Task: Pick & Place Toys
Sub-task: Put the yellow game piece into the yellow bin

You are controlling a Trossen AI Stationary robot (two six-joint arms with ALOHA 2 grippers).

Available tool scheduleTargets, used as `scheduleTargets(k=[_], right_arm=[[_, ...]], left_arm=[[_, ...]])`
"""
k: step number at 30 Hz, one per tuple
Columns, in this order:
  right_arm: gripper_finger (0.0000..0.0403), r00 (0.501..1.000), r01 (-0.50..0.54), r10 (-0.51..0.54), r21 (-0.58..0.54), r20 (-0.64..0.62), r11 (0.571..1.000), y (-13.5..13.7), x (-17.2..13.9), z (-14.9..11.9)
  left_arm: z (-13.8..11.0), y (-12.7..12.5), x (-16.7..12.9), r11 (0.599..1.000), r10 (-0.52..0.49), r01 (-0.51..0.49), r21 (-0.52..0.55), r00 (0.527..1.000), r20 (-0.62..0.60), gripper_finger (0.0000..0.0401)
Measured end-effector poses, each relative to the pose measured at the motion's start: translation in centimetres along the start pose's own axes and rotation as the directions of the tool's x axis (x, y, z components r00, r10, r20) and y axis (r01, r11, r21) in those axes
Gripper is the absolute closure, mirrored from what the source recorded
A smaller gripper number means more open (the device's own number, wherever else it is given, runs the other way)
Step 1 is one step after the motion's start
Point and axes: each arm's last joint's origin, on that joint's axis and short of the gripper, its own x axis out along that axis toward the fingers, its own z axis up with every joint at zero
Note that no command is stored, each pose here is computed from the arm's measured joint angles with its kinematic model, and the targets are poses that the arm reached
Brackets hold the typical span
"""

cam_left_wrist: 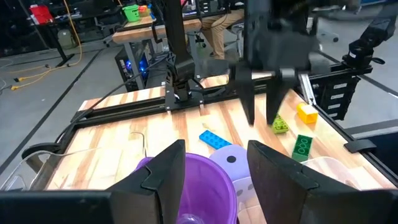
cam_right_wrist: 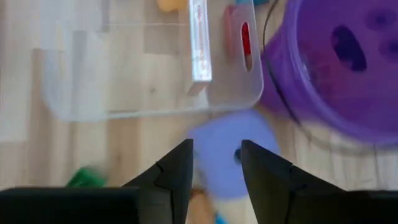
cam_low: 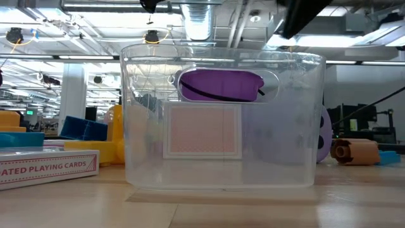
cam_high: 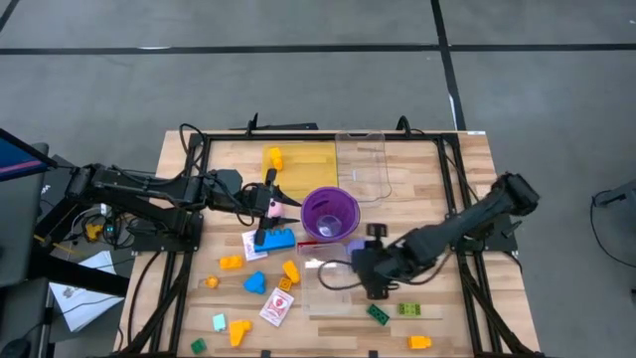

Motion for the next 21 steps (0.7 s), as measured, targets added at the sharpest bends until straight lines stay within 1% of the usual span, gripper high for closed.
scheduleTargets(k=[3, 6, 9, 12, 16, 21], right_arm=[[0.0275, 1.0, 0.03, -0.03, 0.064, -0.005, 0.997, 0.4, -1.8, -1.7], [0.0275, 0.997, 0.081, -0.079, 0.115, -0.025, 0.99, 0.6, -3.2, -3.9], [0.0275, 0.992, 0.126, -0.119, 0.175, -0.049, 0.977, 0.8, -4.3, -6.0], [0.0274, 0.989, 0.15, -0.147, 0.232, -0.031, 0.961, 1.0, -5.1, -7.5], [0.0274, 0.984, 0.18, -0.177, 0.245, -0.033, 0.953, 1.0, -5.6, -9.2], [0.0274, 0.973, 0.232, -0.222, 0.199, -0.069, 0.952, 0.9, -5.3, -10.4]], left_arm=[[0.0, 0.0, 0.0, 1.0, 0.001, -0.001, -0.016, 1.0, 0.0, 0.0234], [0.0, 0.0, 0.0, 1.0, 0.004, -0.004, -0.017, 1.0, 0.0, 0.0234], [0.0, 0.0, 0.0, 1.0, 0.004, -0.004, -0.017, 1.0, 0.001, 0.0234], [0.0, 0.0, 0.0, 1.0, 0.004, -0.004, -0.017, 1.0, 0.0, 0.0234], [0.0, 0.0, 0.0, 1.0, 0.004, -0.004, -0.017, 1.0, 0.001, 0.0234], [0.0, 0.0, 0.0, 0.999, 0.004, -0.004, -0.037, 1.0, 0.001, 0.0234]])
